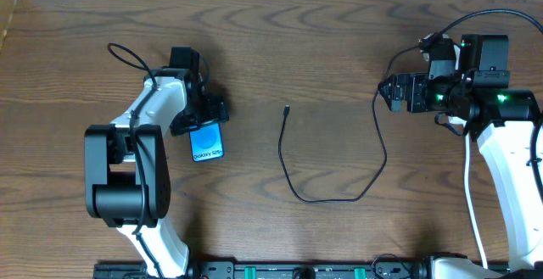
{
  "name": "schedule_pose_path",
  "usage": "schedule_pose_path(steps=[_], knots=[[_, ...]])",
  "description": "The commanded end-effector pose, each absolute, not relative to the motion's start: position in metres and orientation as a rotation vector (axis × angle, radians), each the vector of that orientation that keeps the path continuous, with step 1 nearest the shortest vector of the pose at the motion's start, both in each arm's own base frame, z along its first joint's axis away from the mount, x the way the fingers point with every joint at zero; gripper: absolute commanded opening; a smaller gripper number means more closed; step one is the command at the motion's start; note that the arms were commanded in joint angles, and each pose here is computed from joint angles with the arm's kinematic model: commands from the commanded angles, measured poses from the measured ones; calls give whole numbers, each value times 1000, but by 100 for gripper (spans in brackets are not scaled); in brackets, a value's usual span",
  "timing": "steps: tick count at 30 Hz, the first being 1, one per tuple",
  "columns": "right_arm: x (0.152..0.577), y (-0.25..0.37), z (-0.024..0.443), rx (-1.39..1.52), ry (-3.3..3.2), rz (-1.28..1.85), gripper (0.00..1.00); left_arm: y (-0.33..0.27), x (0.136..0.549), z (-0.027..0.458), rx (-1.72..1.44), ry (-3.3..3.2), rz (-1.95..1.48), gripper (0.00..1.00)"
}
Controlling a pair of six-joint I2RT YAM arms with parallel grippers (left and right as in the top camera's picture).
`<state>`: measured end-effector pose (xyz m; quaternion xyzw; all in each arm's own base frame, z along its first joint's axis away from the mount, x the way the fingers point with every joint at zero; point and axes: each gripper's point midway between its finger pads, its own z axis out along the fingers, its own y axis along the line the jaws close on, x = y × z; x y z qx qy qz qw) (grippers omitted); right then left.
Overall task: Plug charger to phone and switch on socket
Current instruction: 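Lift the phone with the left gripper and tilt it upright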
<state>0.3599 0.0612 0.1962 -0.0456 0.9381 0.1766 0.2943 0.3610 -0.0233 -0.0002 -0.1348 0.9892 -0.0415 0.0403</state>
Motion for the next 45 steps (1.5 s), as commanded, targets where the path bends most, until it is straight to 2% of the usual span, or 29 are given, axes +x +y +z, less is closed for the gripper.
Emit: schedule_pose_path(steps=[1, 9, 16, 26, 38, 45], knots=[[361, 68, 203, -133, 2484, 482, 99, -20, 340, -17, -432, 3096, -94, 95], [361, 67, 202, -132, 2488, 482, 99, -17, 315, -29, -381, 3172, -53, 95], [361, 67, 202, -132, 2487, 482, 99, -16, 309, -31, -271, 3199, -53, 95], [360, 67, 202, -132, 2490, 482, 99, -30, 303, -31, -355, 3215, -40, 93], [359, 67, 201, -130, 2499, 484, 99, -30, 304, -31, -426, 3199, -38, 73], [359, 67, 201, -130, 2498, 484, 99, -32, 322, -13, -421, 3164, -52, 72]])
